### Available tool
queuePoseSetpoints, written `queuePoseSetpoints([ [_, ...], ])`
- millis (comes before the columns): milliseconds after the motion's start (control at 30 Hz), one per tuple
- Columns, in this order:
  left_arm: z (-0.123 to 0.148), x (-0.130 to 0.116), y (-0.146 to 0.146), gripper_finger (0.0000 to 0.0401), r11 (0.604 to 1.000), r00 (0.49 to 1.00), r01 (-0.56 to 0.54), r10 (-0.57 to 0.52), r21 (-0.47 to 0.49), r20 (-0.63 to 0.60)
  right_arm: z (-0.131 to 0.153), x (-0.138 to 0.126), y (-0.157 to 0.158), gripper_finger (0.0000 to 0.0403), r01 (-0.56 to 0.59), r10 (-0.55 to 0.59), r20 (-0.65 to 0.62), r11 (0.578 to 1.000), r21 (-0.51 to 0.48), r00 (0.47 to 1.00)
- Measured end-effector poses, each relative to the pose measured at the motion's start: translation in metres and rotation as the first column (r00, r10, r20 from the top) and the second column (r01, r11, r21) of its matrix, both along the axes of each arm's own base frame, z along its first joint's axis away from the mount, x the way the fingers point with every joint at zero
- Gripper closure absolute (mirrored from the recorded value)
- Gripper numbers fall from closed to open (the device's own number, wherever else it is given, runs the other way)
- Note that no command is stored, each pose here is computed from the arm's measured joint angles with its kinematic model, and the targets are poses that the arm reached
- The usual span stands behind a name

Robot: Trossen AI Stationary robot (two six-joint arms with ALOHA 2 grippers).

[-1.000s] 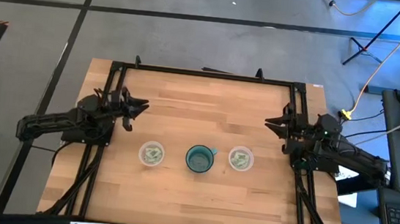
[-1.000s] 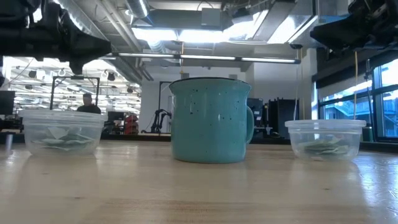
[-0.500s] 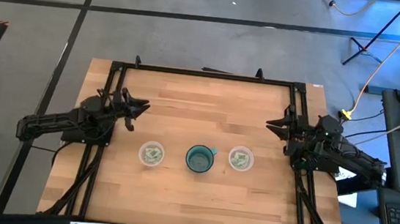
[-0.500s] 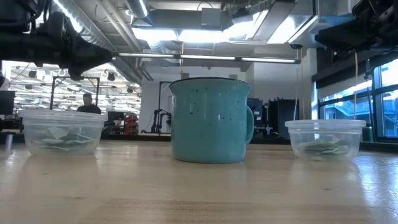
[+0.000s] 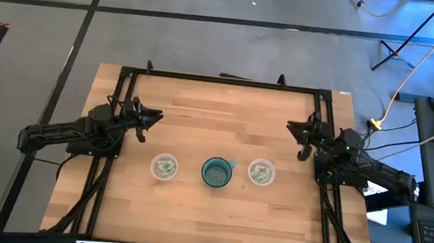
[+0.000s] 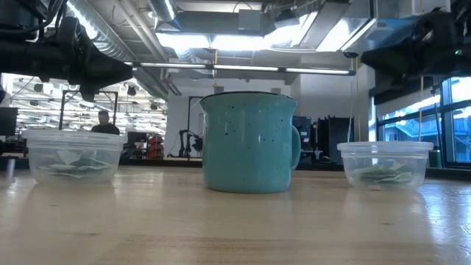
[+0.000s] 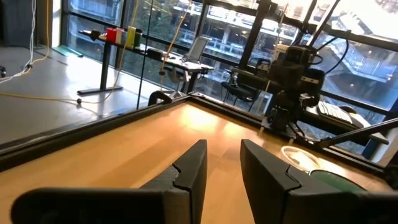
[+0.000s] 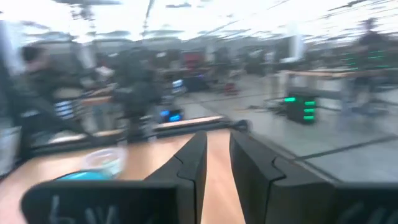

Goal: Pick and place Stevia / Truvia into bins
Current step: Return to Home Position

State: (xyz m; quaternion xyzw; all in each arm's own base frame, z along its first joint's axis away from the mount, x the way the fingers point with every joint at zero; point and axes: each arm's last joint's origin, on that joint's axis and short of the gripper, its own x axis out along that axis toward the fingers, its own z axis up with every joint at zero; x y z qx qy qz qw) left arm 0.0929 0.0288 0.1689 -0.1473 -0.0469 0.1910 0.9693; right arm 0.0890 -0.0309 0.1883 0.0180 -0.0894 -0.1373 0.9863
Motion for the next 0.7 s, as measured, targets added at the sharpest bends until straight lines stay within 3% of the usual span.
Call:
queuePoseSetpoints([
  [133,0.0,0.0,0.0,0.0308,1.0,1.0,0.0,0.0,0.001,0.0,-0.007,0.0,-0.005,0.0328,0.149,-0.149,0.007,0.989,0.024,0.989],
  [233,0.0,0.0,0.0,0.0306,1.0,1.0,0.0,0.0,0.001,-0.001,-0.009,0.0,-0.006,0.0328,0.199,-0.198,-0.015,0.979,0.038,0.98],
  [700,0.0,0.0,0.0,0.031,1.0,1.0,0.0,0.0,0.002,-0.001,-0.019,0.001,-0.007,0.0328,0.206,-0.198,-0.119,0.977,0.057,0.973],
])
